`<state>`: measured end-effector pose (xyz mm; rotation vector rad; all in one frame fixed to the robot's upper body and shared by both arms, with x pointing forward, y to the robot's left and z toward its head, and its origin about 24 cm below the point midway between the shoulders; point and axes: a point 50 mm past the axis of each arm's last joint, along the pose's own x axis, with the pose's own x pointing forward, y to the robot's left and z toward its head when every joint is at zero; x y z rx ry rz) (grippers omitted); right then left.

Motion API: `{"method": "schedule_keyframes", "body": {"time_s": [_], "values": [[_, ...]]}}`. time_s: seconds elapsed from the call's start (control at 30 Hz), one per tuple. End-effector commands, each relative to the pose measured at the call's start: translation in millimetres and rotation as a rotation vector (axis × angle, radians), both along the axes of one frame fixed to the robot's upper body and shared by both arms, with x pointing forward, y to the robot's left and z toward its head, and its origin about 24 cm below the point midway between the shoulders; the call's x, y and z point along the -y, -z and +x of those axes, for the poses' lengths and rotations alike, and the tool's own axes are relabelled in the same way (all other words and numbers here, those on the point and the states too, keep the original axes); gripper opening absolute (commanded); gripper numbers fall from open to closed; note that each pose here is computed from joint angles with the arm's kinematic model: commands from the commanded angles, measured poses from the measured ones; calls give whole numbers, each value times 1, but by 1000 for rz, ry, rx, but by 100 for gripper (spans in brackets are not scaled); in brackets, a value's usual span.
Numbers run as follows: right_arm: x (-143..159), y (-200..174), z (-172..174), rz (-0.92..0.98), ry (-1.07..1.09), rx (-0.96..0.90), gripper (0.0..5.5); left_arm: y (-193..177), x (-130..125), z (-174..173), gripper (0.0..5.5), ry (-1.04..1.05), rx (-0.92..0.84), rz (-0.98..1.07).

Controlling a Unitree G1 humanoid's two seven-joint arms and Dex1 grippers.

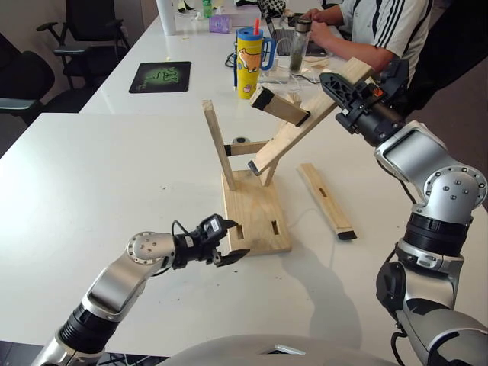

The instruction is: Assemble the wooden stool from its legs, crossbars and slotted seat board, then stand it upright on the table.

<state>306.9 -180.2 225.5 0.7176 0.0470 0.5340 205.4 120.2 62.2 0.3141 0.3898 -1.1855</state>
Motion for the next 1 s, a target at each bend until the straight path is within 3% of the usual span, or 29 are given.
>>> {"method": "schedule_keyframes", "body": {"time_s": [0.03,0.13,0.33,0.53,0.77,1.0], "values": [[-1,-2,-4,11,-11,30,102,12,1,4,362,8,-3,58],[-2,-2,-4,13,-14,31,102,21,0,18,362,-71,54,80],[-5,2,-4,10,-19,29,102,25,11,54,362,-262,136,-64],[1,8,1,-106,68,33,102,20,14,81,362,-373,227,-121],[5,33,5,-272,138,-11,102,12,14,68,362,-362,214,-231],[9,65,1,-204,241,-101,102,9,1,62,362,-454,207,-274]]}}
